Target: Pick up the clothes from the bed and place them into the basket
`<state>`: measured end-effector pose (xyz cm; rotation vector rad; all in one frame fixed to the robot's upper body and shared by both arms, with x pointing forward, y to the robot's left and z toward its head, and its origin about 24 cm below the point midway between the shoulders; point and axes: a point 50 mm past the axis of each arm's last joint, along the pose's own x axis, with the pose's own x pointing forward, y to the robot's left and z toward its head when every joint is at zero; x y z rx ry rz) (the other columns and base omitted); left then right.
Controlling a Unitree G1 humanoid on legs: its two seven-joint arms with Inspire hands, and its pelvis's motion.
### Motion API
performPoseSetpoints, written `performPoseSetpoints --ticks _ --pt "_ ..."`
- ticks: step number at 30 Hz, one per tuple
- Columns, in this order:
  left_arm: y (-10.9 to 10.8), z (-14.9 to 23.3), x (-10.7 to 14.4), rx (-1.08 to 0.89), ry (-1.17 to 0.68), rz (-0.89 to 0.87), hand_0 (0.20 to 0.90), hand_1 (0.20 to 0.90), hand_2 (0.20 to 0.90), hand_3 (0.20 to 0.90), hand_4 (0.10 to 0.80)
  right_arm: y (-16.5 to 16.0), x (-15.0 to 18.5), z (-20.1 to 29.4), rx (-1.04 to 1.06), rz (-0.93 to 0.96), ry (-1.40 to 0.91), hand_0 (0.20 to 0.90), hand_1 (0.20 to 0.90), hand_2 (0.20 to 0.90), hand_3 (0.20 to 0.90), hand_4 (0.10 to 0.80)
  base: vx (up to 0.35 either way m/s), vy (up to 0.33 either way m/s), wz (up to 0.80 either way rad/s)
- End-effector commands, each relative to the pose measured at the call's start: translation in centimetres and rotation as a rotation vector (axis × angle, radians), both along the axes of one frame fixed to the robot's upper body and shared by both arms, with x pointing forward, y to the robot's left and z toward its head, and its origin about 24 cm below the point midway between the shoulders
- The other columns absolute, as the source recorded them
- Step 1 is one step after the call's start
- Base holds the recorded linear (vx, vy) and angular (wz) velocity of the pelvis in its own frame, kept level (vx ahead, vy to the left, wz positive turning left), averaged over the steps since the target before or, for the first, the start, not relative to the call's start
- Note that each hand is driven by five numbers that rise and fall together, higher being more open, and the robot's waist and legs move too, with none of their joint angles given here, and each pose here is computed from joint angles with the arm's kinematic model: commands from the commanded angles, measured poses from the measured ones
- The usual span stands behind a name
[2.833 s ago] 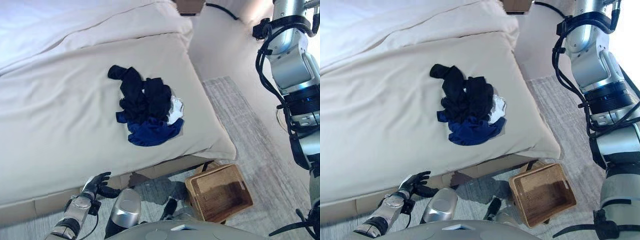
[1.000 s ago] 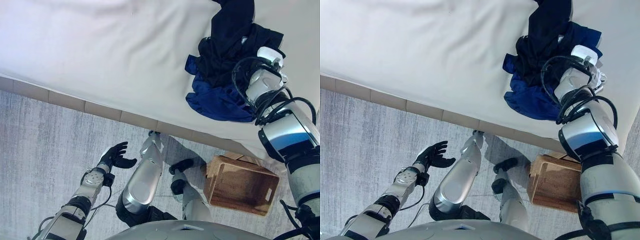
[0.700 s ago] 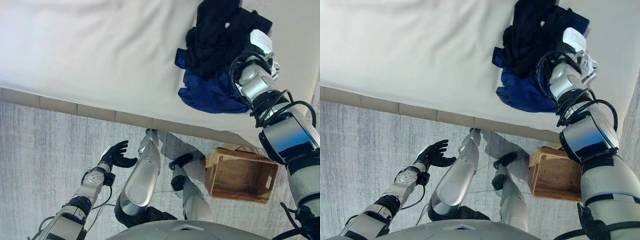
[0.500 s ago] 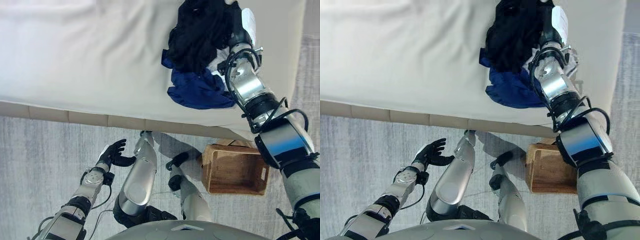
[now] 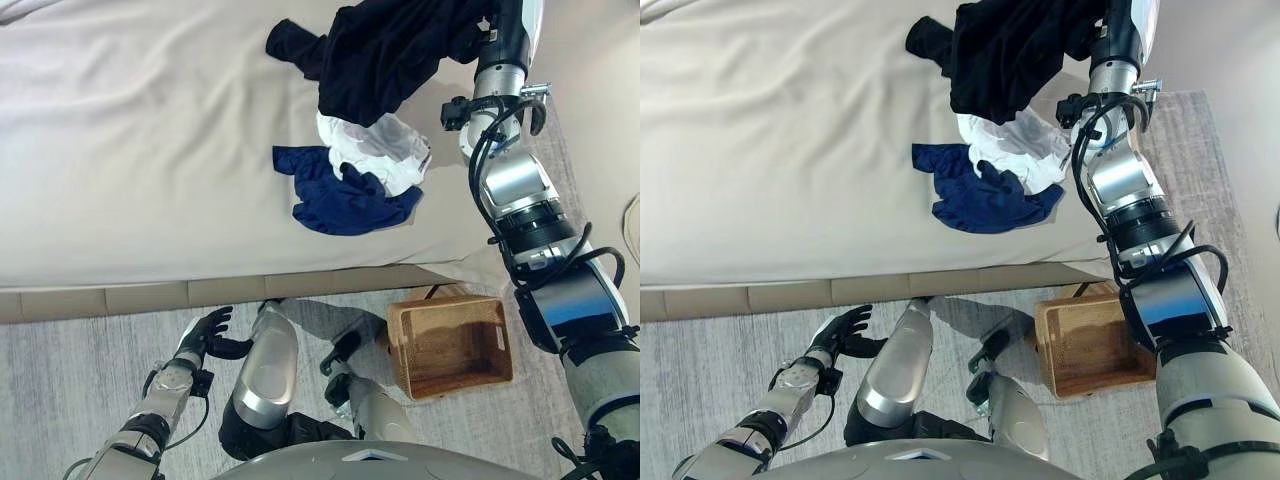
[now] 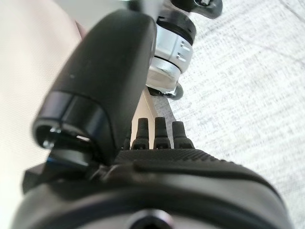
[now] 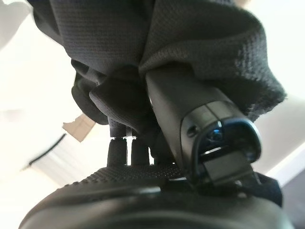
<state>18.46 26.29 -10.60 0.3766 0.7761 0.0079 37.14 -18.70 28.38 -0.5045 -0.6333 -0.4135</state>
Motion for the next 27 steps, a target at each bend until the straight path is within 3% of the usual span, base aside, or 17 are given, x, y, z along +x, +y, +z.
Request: performPoseSetpoints --ticks 1,12,23,27 --pt "0.0 -2.8 -5.6 0.044 0.198 -0.049 0.9 0.9 0.9 0.9 0.8 -2.8 -2.8 4.0 -0.002 -0.054 -0.227 0.3 0.3 0.3 0.2 0.1 0.06 -0.011 -0.06" --pt "-0.3 -3.3 -6.3 0.035 0.269 -0.048 0.9 0.9 0.9 0.9 0.8 -6.0 -4.7 6.5 0.052 -0.129 -0.33 0.3 0.3 0.3 0.2 0.1 -0.004 -0.051 -0.16" --pt "-1.5 -4.0 -7.0 0.001 0.351 -0.106 0.9 0.9 0.9 0.9 0.8 -10.2 -9.2 11.3 0.124 -0.28 -0.579 0.3 0.3 0.3 0.2 0.1 -0.06 -0.059 -0.23" --pt "-1.7 -3.9 -6.6 0.009 0.359 -0.137 0.9 0.9 0.9 0.9 0.8 -11.4 -9.4 10.5 0.076 -0.311 -0.485 0.3 0.3 0.3 0.2 0.1 -0.052 -0.03 -0.12"
